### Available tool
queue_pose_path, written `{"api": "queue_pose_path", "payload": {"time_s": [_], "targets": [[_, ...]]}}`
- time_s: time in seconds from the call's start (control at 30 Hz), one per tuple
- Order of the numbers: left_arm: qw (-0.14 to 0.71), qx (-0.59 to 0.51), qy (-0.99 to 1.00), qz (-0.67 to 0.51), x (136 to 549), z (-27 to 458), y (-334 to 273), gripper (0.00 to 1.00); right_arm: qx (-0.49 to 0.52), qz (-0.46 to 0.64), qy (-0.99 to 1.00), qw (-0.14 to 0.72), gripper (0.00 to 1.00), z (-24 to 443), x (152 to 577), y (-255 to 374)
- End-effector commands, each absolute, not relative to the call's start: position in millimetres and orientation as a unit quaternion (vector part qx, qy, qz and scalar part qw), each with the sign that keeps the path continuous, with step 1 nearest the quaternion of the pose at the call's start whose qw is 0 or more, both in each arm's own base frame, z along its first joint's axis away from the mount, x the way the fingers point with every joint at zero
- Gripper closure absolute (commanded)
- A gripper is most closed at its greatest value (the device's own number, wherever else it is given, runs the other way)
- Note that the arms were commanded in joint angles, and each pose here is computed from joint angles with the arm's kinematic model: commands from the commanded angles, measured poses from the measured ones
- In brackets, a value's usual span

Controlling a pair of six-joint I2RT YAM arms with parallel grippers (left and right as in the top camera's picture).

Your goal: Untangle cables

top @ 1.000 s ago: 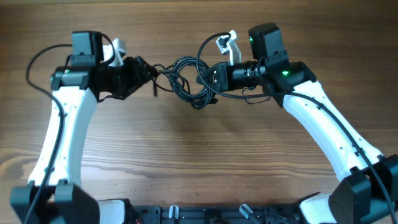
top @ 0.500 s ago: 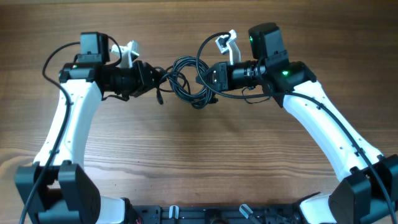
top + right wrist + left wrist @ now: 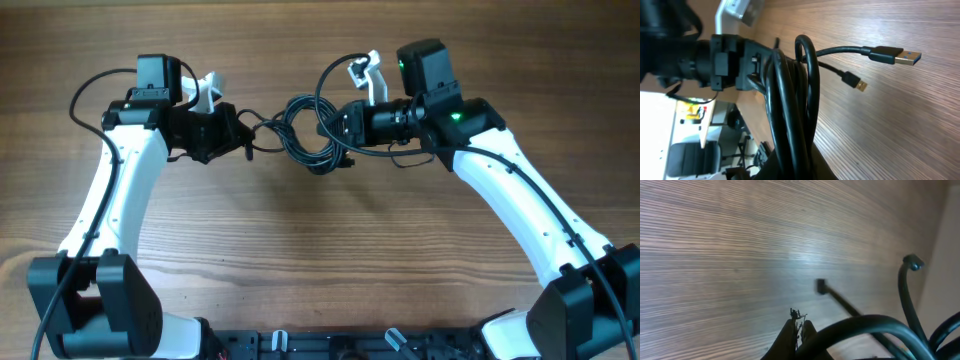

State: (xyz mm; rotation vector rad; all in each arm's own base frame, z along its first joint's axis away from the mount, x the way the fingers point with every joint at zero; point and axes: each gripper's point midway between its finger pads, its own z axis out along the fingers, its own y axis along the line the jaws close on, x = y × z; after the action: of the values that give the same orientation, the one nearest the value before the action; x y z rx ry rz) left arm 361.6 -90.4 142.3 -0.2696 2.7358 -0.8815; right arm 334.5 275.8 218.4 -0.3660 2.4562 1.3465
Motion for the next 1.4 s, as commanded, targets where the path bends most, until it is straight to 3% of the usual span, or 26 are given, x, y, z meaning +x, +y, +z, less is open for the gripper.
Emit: {"api": "queue_pose_path", "payload": {"time_s": [0.0,0.17,0.53,0.93,1.0,1.07,1.23,1.37], "targets": [[0.176,-0.108,0.959,-0.192,366.7,149.1,-53.3,0.96,-0.117,0.461,0.865,0.161,0.96,215.8,341.1,274.5],[0.22,-0.126,0.962,-0.105,367.7,171.3,-22.0,0.96,-0.117,0.461,0.865,0.161,0.96,215.7,341.2,274.4],[0.311,-0.282,0.9,0.118,356.4,214.6,69.8,0.96,-0.115,0.458,0.867,0.157,0.96,214.0,340.1,273.6],[0.355,-0.338,0.853,0.178,358.5,232.9,96.4,0.96,-0.113,0.457,0.869,0.153,0.96,212.9,338.8,273.1],[0.347,-0.331,0.864,0.154,360.1,228.0,88.2,0.96,-0.113,0.457,0.869,0.152,0.96,212.6,338.5,273.0],[0.31,-0.282,0.907,0.05,364.4,211.2,48.3,0.96,-0.113,0.457,0.869,0.152,0.96,212.6,338.6,273.0],[0.229,-0.006,0.942,-0.246,347.5,208.6,-76.5,0.96,-0.112,0.457,0.869,0.152,0.96,212.6,338.6,273.0],[0.221,0.074,0.923,-0.307,334.9,215.7,-100.6,0.91,-0.112,0.457,0.869,0.152,0.96,212.7,338.6,273.1]]}}
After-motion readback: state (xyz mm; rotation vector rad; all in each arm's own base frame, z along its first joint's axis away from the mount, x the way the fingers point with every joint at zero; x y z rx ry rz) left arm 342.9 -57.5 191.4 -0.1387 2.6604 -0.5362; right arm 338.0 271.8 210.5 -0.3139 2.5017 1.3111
